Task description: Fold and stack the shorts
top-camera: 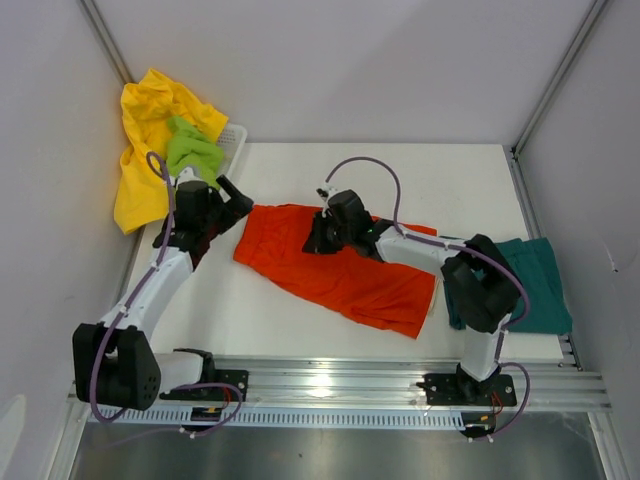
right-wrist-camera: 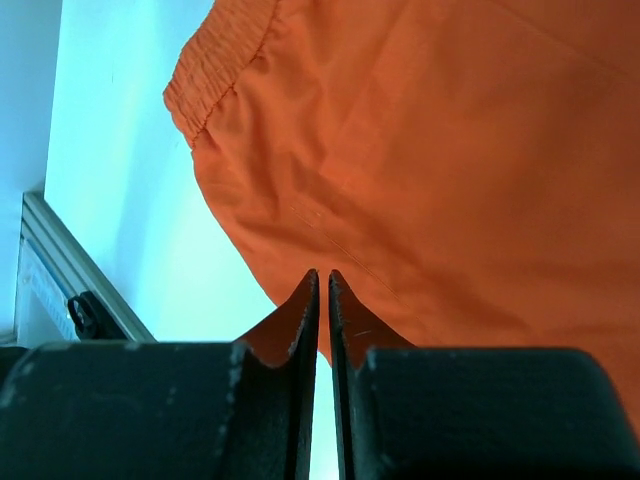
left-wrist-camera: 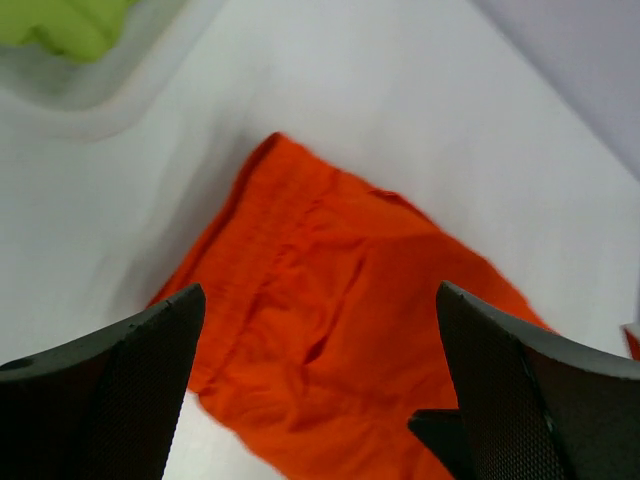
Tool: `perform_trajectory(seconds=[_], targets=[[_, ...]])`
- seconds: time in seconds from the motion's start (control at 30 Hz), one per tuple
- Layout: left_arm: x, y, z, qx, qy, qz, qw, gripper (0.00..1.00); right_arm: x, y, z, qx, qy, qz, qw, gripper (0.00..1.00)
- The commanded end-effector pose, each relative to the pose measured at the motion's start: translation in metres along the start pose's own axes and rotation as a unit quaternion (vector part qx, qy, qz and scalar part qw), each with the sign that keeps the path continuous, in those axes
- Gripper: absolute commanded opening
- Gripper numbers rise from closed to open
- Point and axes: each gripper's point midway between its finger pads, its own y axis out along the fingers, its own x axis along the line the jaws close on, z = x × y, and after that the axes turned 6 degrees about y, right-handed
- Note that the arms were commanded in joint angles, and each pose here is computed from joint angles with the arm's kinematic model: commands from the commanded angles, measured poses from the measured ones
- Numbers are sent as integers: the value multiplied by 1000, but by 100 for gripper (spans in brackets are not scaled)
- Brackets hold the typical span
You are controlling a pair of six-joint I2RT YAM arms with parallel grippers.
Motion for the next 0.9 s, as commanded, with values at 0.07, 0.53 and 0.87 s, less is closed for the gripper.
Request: perform_trajectory(seconds=[0.07, 0.53, 0.87], targets=[[57, -2, 37, 56, 12, -70, 996, 98, 40, 33, -11, -11, -1, -69, 998, 9], [80, -23, 79, 45, -3, -48, 998, 98, 18, 120, 34, 80, 12, -13, 997, 7], [87, -38, 112, 69, -3, -23, 997, 98, -37, 92, 113, 155, -77, 129, 976, 4]])
